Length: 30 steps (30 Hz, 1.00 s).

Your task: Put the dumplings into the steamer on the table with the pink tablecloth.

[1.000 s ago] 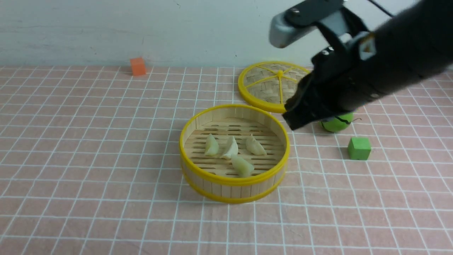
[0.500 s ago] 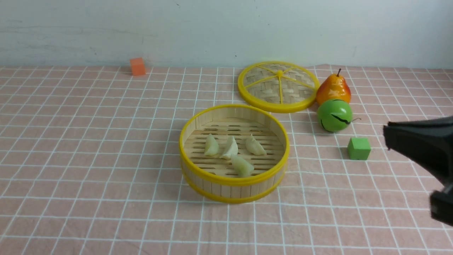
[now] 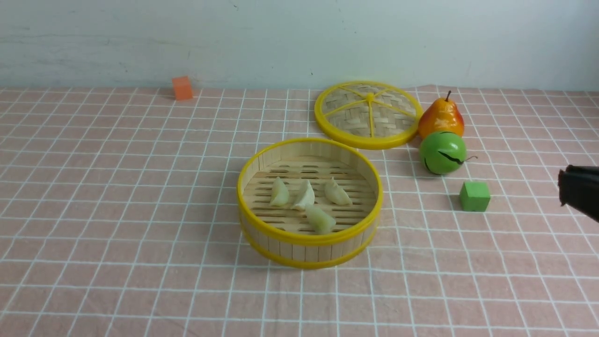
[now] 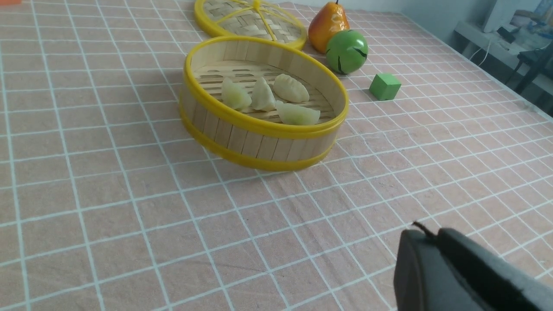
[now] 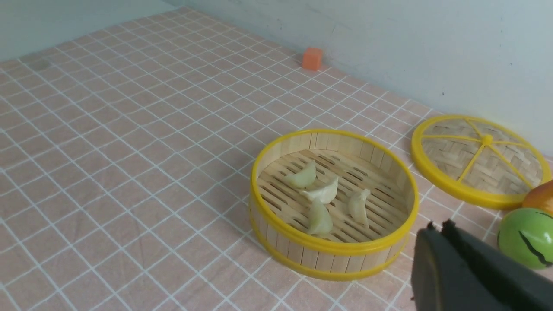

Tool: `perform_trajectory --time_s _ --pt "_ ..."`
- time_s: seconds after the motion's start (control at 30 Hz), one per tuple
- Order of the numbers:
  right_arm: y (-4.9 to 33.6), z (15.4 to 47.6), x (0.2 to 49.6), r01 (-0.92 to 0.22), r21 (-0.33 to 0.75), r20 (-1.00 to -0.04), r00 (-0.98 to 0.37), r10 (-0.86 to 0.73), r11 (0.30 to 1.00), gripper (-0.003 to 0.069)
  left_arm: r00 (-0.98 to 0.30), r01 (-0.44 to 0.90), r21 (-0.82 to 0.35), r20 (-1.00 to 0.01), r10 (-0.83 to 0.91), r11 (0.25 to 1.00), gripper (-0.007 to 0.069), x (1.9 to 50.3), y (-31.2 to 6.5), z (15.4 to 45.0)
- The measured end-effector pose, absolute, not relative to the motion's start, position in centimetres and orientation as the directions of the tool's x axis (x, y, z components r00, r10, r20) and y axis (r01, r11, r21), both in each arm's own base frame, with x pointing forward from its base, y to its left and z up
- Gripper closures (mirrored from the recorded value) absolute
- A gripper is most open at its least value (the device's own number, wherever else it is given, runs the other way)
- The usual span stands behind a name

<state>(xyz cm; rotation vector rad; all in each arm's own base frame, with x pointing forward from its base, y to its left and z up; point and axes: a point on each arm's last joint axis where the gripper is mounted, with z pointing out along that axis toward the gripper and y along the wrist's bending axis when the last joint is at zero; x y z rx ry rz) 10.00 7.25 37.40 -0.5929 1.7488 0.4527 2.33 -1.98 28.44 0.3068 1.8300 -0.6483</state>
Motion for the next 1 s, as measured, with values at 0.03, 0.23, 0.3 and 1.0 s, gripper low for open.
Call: perform_trajectory --time_s 0.03,0.23,0.3,1.0 --pt "7.2 37.1 9.9 -0.603 -0.007 -0.969 -0.192 -0.154 0.798 0.0661 -0.351 0.506 -0.281 -0.931 -0.103 0.816 0.0589 2.3 -2.0 28.4" --pt "4.9 31.9 8.7 -0.5 -0.042 -0.989 -0.1 -0.106 0.865 0.0664 -0.352 0.505 -0.281 -0.93 -0.103 0.816 0.0587 2.3 -2.0 28.4" --pt "3.9 30.1 8.1 -0.44 -0.042 -0.993 -0.083 -0.087 0.897 0.0669 -0.352 0.505 -0.281 -0.93 -0.103 0.816 0.0587 2.3 -2.0 28.4" --pt "-0.2 17.4 5.2 0.091 0.126 -0.945 -0.291 0.148 0.988 0.068 -0.353 0.505 -0.281 -0.93 -0.102 0.816 0.0566 2.3 -2.0 28.4"
